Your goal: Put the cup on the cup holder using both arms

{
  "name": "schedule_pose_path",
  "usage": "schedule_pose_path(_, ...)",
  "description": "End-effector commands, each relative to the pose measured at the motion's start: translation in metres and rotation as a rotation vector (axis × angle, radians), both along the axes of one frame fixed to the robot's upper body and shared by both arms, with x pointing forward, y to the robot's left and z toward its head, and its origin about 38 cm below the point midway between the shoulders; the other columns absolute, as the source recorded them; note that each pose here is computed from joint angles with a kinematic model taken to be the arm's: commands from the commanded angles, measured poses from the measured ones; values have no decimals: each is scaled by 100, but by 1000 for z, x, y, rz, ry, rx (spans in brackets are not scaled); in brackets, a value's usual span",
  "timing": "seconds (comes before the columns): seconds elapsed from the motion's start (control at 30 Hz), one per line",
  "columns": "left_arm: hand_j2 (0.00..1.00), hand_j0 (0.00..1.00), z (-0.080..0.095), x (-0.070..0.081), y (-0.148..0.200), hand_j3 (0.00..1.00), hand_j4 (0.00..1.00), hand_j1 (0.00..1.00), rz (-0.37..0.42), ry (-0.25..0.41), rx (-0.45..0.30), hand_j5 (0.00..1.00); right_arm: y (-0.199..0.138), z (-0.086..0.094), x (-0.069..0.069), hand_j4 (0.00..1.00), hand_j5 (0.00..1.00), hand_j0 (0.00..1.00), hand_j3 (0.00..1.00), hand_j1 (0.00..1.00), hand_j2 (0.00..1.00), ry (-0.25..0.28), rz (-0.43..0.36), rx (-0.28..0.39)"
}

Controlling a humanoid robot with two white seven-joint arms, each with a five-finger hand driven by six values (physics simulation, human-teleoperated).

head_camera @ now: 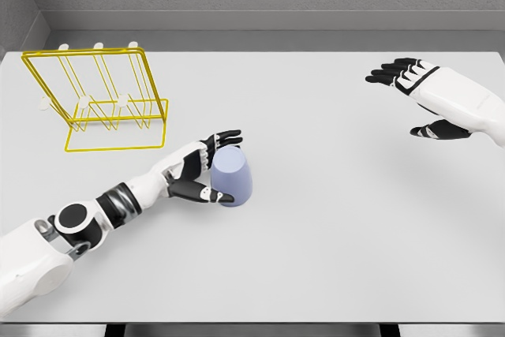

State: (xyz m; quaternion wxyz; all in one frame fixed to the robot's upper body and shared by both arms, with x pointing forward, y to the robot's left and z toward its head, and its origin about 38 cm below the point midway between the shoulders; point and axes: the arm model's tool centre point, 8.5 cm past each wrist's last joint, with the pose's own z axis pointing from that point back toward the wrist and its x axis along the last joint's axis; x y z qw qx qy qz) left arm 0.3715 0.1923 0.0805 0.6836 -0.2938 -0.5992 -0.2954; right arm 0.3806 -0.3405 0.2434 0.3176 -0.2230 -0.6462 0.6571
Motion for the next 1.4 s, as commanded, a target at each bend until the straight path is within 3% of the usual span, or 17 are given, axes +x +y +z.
schedule_pose_path(0.0, 100, 100, -1, 0, -1, 100, 100, 100, 1, 4, -3, 100, 0, 1, 0, 100, 100, 100, 100, 100, 100, 1, 0, 6)
schedule_pose_path(0.3, 99, 99, -7, 1, 0, 99, 99, 99, 11, 17, 1, 99, 0, 1, 0, 100, 100, 100, 100, 100, 100, -1, 0, 7)
schedule_pose_path(0.57, 70, 70, -11, 3, -2, 70, 70, 70, 22, 28, -9, 70, 0, 1, -1, 100, 100, 100, 100, 100, 100, -1, 1, 7)
schedule_pose_path(0.7, 61, 61, -10, 4, -3, 61, 61, 61, 22, 23, -15, 61, 0, 1, -1, 100, 100, 100, 100, 100, 100, -1, 1, 7)
schedule_pose_path(0.9, 58, 58, -7, 4, -4, 58, 58, 58, 20, 16, -20, 58, 0, 1, -1, 100, 100, 100, 100, 100, 100, -1, 1, 7)
schedule_pose_path(1.37, 59, 59, 31, 7, -2, 59, 59, 59, 8, -55, -80, 59, 0, 1, -1, 100, 100, 100, 100, 100, 100, -2, 0, 7)
